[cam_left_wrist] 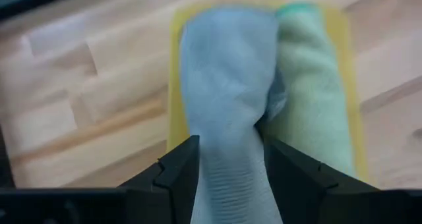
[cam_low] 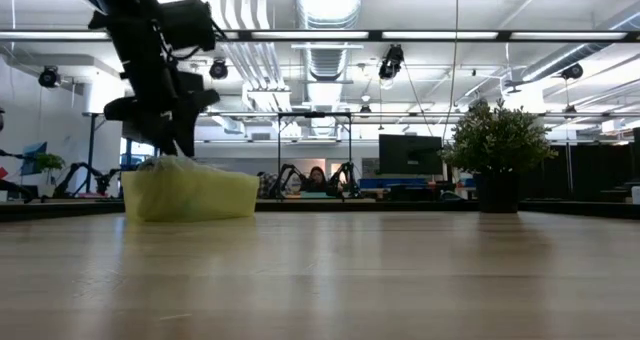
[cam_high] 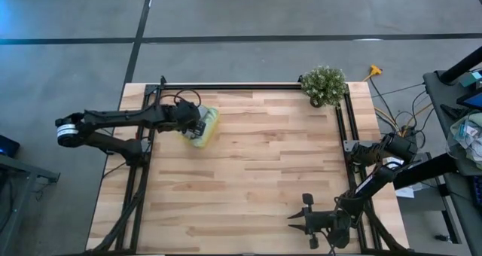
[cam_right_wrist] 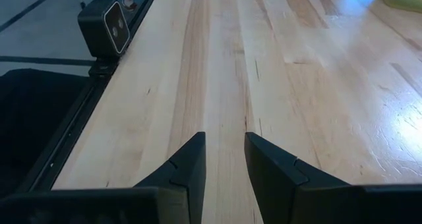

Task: Roll microfiber towels into tight, uniform cylinder then place into a basket
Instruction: Put the rolled gray towel into the yellow bin

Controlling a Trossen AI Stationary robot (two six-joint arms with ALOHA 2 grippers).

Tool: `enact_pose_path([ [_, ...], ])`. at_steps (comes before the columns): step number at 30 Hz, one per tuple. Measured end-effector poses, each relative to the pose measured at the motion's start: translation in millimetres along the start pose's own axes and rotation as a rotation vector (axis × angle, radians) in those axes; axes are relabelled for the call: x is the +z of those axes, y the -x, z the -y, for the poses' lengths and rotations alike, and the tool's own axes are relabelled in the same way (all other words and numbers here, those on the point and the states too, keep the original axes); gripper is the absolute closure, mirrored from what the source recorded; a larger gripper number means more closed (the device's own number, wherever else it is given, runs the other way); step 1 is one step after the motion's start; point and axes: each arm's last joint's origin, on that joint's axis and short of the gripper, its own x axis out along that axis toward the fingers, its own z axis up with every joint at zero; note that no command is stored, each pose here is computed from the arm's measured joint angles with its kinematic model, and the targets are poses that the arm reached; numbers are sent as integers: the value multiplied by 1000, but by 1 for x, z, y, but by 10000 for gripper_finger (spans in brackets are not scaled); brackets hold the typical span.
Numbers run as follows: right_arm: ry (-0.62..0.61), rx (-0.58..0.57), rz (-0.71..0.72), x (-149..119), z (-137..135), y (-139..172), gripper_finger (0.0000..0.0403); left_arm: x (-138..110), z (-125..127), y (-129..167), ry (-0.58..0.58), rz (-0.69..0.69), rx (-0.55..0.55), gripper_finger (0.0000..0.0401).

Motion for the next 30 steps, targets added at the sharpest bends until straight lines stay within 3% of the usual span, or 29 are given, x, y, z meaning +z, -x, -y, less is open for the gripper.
enact_pose_path([
  [9,-1,0,1,0,0,0,303,7,-7,21,-3,186,-35,248],
  [14,-1,0,0,0,0,0,303,-3,-4,1,-25,129,-34,248],
  [22,-1,-1,1,0,0,0,303,-22,3,-44,-97,-34,99,248],
  [30,-2,-2,1,0,1,-1,303,-6,15,-37,-110,-12,66,248],
])
